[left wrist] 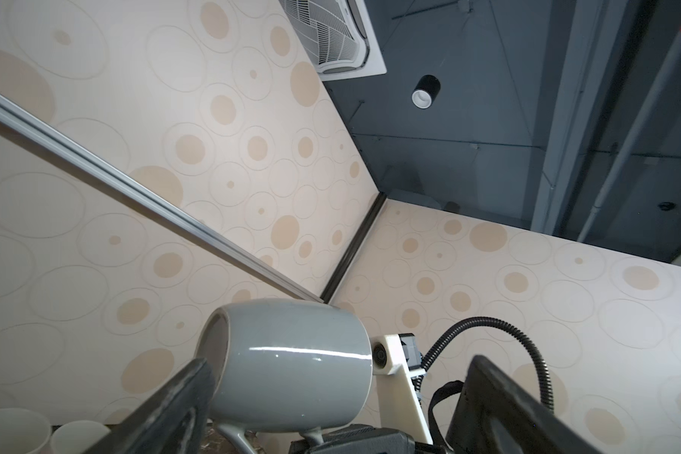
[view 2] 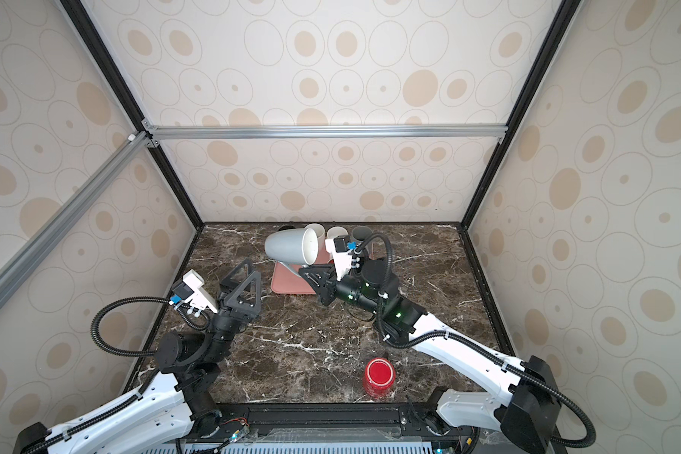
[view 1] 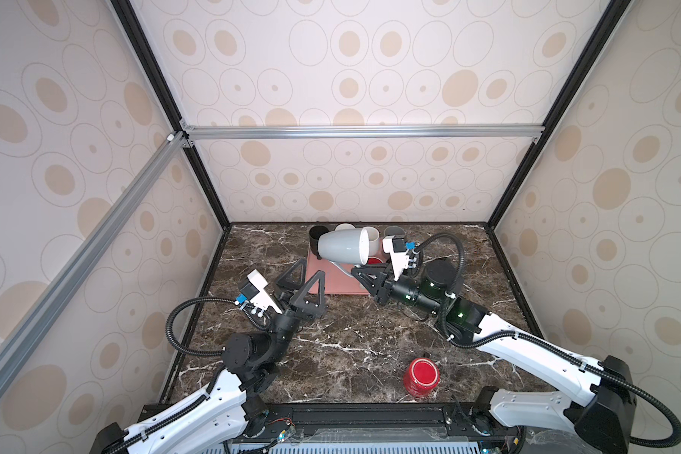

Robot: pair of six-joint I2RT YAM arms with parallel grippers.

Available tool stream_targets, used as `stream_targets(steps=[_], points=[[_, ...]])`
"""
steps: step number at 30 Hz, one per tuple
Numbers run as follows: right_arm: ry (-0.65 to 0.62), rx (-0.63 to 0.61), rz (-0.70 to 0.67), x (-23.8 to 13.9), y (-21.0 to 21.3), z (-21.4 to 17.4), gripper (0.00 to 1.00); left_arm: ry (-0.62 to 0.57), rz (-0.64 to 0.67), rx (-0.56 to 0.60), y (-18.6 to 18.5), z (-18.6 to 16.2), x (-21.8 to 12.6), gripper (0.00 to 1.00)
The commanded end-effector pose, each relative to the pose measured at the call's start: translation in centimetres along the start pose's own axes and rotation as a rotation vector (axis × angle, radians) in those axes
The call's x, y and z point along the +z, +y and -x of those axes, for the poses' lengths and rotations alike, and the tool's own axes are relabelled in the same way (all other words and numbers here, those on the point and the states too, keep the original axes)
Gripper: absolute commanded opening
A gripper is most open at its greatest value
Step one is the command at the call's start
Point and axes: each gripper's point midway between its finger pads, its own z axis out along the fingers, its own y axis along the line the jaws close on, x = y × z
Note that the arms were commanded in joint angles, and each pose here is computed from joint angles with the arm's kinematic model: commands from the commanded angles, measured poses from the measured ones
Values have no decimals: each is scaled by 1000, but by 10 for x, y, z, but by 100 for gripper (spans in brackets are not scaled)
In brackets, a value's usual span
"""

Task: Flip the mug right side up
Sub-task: 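Carry the upright grey mug onto the pink tray with the right gripper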

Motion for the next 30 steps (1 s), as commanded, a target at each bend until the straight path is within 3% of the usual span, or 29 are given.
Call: stream_targets(steps=[1,6,12,22,30], points=[[149,-104,-245,1,-40,-11,0,57,152,92,31,-10,-11,99],[406,-162,-450,22,-89,-50,0,85,227,122,48,-14,-28,99],[627,-220,-577,53,-129,-82,0,93,256,139,53,-11,-37,99],[835,-277,-696,78,-177,-122,0,85,269,144,55,-6,-45,99],[911,-306,-761,80,-203,-140,0,83,275,144,58,-7,-49,99]])
